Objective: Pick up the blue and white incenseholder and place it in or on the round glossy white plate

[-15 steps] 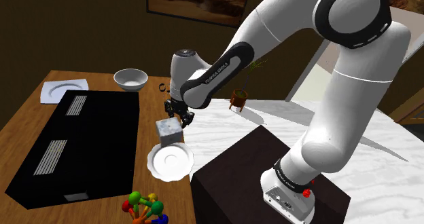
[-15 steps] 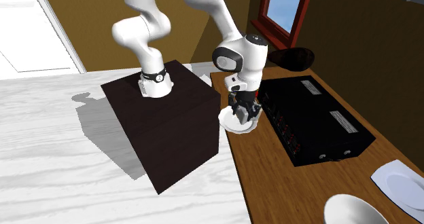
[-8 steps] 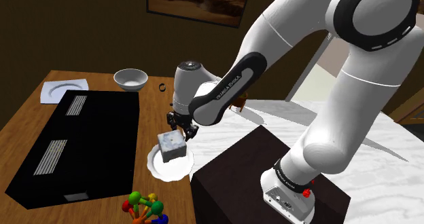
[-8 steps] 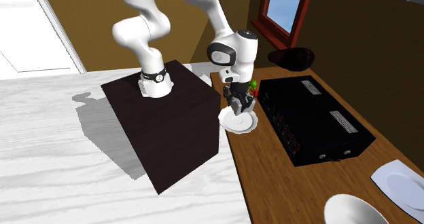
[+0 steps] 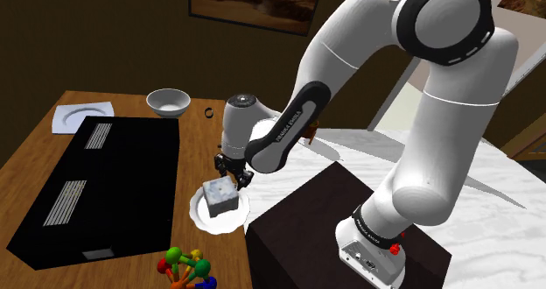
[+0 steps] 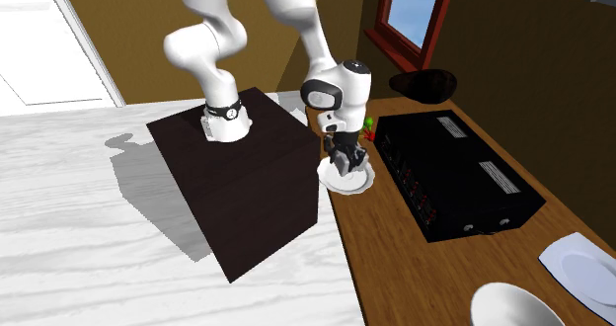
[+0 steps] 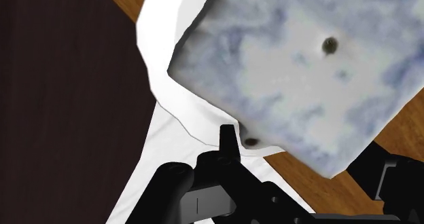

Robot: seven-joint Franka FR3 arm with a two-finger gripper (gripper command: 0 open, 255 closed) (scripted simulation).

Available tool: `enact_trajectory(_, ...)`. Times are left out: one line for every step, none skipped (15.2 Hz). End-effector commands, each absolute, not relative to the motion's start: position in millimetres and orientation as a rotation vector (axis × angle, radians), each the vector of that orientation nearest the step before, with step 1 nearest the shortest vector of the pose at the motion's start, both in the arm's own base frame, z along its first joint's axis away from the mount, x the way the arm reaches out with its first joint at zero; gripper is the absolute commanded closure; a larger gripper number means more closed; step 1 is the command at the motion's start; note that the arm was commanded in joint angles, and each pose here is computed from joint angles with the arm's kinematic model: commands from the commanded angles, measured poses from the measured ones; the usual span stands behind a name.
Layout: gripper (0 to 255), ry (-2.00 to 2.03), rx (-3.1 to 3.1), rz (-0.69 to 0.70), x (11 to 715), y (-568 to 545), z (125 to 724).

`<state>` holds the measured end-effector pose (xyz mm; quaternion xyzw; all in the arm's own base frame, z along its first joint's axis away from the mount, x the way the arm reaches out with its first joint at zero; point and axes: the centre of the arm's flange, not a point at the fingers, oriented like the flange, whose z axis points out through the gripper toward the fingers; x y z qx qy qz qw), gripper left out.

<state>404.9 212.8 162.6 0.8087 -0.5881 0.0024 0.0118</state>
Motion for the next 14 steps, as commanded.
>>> enact_trajectory(255, -1.834, 2.523, 0.008, 406, 212, 153)
enact_trajectory(255, -1.834, 2.523, 0.008, 406, 212, 147)
enact_trajectory(255, -1.834, 2.523, 0.008, 406, 212, 142)
enact_trajectory(255, -1.834, 2.523, 0.008, 406, 212, 137)
enact_trajectory(255, -1.834, 2.523, 0.008, 406, 212, 133)
enact_trajectory(255, -1.834, 2.523, 0.008, 406, 212, 133)
enact_trajectory(255, -1.834, 2.523, 0.008, 406, 212, 133)
enact_trajectory(255, -1.834, 2.523, 0.008, 406, 212, 133)
enact_trajectory(255, -1.834, 2.523, 0.008, 406, 212, 133)
enact_trajectory(255, -1.834, 2.523, 0.008, 406, 212, 133)
enact_trajectory(255, -1.834, 2.523, 0.008, 406, 212, 133)
enact_trajectory(255, -1.834, 2.523, 0.008, 406, 212, 133)
enact_trajectory(0, -1.834, 2.523, 0.008, 406, 212, 133)
enact_trajectory(0, -1.834, 2.523, 0.008, 406, 212, 133)
